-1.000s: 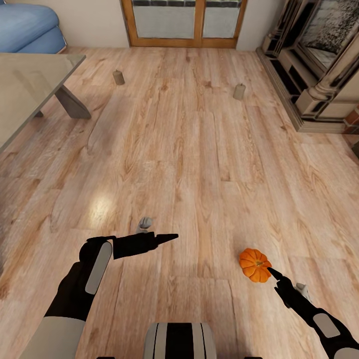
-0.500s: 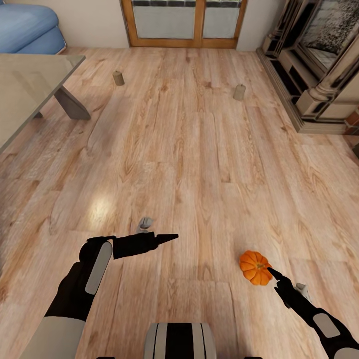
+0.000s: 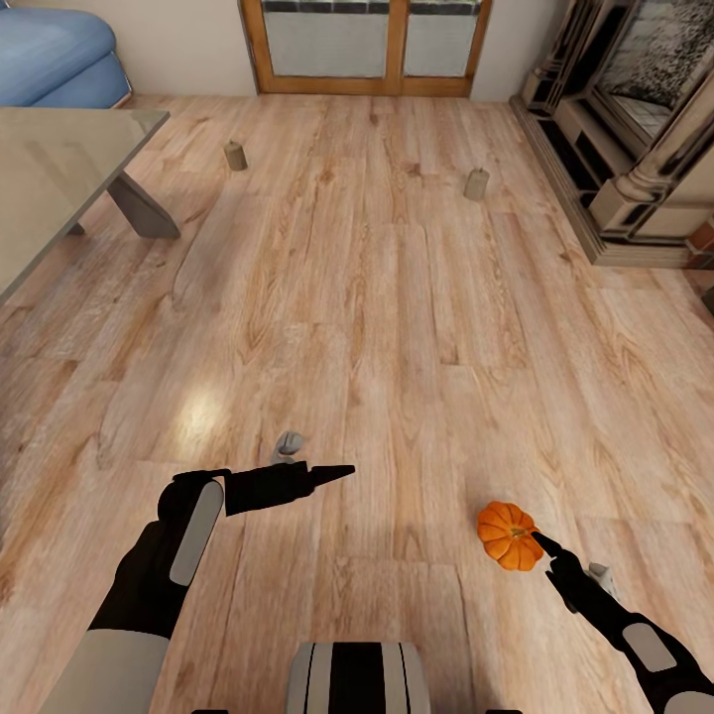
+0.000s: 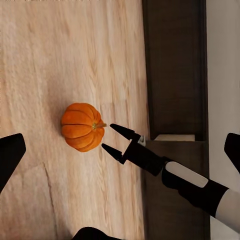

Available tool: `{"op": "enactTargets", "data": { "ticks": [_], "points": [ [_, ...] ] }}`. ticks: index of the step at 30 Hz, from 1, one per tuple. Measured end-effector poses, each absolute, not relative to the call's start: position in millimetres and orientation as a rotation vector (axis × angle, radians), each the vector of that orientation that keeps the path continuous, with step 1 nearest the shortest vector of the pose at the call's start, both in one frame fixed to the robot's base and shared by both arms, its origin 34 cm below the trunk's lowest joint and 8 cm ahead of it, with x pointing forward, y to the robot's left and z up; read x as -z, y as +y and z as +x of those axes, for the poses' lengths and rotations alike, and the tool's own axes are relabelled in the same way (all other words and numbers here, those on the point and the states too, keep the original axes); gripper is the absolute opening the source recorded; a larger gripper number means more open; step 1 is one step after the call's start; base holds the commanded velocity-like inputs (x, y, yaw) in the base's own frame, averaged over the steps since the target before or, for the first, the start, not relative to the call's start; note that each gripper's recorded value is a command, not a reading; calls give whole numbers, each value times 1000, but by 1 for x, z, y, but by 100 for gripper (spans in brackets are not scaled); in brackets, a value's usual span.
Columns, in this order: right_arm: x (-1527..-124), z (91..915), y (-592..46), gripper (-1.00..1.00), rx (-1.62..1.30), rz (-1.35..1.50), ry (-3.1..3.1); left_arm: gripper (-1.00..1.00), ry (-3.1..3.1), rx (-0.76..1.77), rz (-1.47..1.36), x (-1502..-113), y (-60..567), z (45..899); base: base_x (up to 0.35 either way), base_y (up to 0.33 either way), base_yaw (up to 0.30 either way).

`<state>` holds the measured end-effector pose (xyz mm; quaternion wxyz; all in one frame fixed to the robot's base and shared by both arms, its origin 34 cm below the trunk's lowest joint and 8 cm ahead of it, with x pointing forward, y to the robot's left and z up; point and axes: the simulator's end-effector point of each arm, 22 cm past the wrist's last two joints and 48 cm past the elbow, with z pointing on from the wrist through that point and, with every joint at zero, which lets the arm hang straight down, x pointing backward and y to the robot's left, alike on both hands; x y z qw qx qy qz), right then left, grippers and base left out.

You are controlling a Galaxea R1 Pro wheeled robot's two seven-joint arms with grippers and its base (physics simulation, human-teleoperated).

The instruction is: Place each of the two pumpkins and all three candles from the living room inside a cabinet in the living room (use any cabinet), then make sure every cabinet is closed, and position the cauldron so it is next to a table in the living room.

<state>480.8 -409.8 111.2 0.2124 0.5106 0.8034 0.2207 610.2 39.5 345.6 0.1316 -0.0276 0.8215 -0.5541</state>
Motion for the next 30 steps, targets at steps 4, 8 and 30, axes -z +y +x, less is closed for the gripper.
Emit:
{"op": "enactTargets", "data": {
  "ticks": [4, 8, 30],
  "points": [
    [-111, 481, -410, 100, -613, 1418, 2231, 100, 2385, 1609, -80, -346, 39, 610, 6, 6, 0],
    [-111, 481, -410, 100, -613, 1417, 2231, 100, 2386, 1607, -81, -345, 39, 610, 2, 31, 0],
    [-104, 475, -410, 100, -604, 1427, 2244, 100, 2395, 1617, -92, -337, 39, 608, 6, 3, 0]
  ]
}}
